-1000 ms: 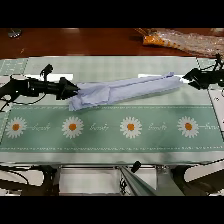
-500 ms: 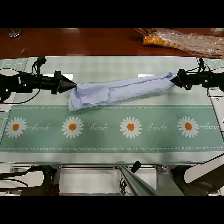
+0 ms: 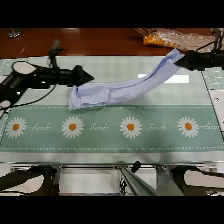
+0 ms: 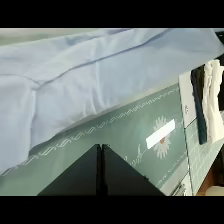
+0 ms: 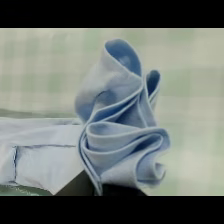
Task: Fold the shirts.
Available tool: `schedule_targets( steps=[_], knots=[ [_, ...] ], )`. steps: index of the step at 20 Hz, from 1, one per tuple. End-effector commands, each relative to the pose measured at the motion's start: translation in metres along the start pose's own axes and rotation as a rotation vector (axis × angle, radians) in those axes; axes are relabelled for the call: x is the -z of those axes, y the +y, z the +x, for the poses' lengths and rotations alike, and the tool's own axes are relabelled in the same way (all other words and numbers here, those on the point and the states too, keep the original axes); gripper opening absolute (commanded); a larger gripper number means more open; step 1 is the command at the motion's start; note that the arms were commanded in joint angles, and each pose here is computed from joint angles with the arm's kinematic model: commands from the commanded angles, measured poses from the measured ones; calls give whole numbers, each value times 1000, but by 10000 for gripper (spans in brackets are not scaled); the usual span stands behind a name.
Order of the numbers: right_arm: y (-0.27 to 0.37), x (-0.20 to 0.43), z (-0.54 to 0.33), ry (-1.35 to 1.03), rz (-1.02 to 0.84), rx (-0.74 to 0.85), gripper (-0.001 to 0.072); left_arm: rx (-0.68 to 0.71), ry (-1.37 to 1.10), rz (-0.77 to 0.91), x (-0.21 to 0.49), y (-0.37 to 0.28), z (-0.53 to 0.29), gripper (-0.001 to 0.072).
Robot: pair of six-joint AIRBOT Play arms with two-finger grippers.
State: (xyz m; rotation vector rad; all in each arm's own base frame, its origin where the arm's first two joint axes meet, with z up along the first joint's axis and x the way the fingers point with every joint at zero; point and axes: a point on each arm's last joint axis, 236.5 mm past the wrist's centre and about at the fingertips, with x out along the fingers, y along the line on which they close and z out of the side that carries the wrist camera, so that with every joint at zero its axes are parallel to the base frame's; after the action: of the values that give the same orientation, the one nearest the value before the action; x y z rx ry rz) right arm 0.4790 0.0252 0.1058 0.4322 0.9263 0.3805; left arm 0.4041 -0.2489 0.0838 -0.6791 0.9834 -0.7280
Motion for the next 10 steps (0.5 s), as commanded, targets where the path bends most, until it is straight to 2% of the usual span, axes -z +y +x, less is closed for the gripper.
schedule_targets(
  steps=[1,4,10],
  knots=[
    [49,8,-50,-21,-116,85,28,9,-45,43,22,-46,49,19],
    [84,23,-86,-32,-157,114,28,12,-26,57,52,-66,85,19],
    [122,57,-138,-36,-179,160,29,-11,135,-1,124,-57,139,21]
  ],
)
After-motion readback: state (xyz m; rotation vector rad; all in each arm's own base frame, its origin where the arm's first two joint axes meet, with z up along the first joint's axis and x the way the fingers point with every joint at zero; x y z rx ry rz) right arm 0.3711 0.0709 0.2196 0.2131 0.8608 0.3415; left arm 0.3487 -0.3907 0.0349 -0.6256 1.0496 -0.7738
